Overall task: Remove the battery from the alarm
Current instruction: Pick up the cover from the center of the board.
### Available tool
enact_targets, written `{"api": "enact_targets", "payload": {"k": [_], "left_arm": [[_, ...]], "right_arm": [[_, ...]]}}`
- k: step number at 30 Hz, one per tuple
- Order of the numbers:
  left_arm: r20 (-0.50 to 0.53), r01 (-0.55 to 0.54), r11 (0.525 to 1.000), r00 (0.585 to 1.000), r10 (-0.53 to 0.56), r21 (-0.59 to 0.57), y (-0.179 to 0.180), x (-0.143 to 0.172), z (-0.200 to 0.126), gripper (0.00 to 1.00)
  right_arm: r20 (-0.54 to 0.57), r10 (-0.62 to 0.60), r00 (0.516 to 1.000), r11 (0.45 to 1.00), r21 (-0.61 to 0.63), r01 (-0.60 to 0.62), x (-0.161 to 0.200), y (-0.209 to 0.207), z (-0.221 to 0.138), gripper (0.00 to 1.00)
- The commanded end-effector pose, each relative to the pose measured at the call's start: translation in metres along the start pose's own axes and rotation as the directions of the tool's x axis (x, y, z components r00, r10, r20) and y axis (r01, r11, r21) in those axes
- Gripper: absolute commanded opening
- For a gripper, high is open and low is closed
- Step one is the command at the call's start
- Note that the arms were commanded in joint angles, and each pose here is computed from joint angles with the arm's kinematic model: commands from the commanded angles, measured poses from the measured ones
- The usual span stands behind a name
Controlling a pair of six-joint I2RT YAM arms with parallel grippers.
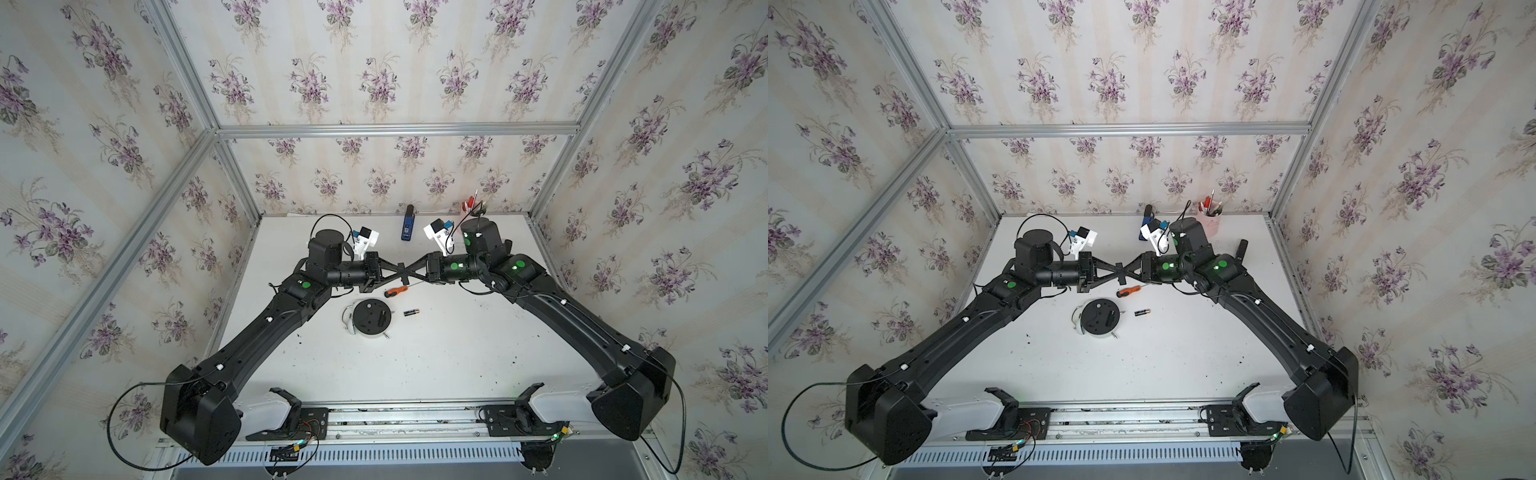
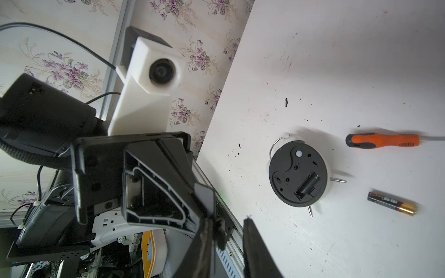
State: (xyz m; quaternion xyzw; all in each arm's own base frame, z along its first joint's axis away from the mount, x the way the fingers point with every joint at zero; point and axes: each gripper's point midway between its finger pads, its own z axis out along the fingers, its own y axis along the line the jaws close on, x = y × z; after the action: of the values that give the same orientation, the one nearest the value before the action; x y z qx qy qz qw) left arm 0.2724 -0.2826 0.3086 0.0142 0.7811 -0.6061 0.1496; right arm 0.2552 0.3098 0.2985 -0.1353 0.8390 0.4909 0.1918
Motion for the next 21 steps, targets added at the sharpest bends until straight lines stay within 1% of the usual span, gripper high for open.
{"api": "enact_targets", "payload": {"k": [1,4,6,8,9,17,18,19,21], "left_arm": [[0.004,-0.038,0.999,0.999,0.038,0.018,-0.005,-0.002,0.0,0.0],[0.002,-0.042,0.999,0.999,0.042,0.02,-0.006,-0.002,0.001,0.0],[-0.004,-0.042,0.999,0.999,0.042,0.021,-0.006,-0.002,0.001,0.0],[-0.004,-0.043,0.999,0.999,0.044,0.016,-0.006,-0.002,0.001,0.0],[-0.007,-0.047,0.999,0.999,0.047,0.016,-0.006,-0.001,0.001,0.0],[-0.019,-0.05,0.998,0.999,0.05,0.027,-0.007,0.001,0.0,0.0],[-0.02,-0.054,0.998,0.998,0.055,0.033,-0.008,0.001,0.0,0.03],[-0.022,-0.055,0.998,0.998,0.056,0.038,-0.01,0.001,0.0,0.13],[-0.02,-0.058,0.998,0.998,0.059,0.039,-0.011,0.001,-0.002,0.26]], "right_arm": [[-0.005,-0.007,1.0,0.999,-0.039,0.007,0.002,0.008,0.002,0.19],[-0.008,-0.002,1.0,0.999,-0.038,0.002,0.003,0.007,0.003,0.17],[-0.012,0.0,1.0,0.999,-0.043,-0.001,0.003,0.006,0.004,0.09],[-0.013,0.005,1.0,0.999,-0.048,-0.005,0.003,0.007,0.005,0.05],[-0.009,0.001,1.0,0.999,-0.051,-0.001,0.002,0.008,0.004,0.0],[-0.031,0.003,1.0,0.993,-0.119,-0.007,0.003,0.019,0.006,0.0],[-0.03,0.004,1.0,0.992,-0.123,-0.008,0.002,0.02,0.006,0.0],[-0.032,0.004,0.999,0.992,-0.125,-0.008,0.003,0.02,0.006,0.0],[-0.029,0.007,1.0,0.993,-0.118,-0.01,0.002,0.02,0.006,0.0]]}}
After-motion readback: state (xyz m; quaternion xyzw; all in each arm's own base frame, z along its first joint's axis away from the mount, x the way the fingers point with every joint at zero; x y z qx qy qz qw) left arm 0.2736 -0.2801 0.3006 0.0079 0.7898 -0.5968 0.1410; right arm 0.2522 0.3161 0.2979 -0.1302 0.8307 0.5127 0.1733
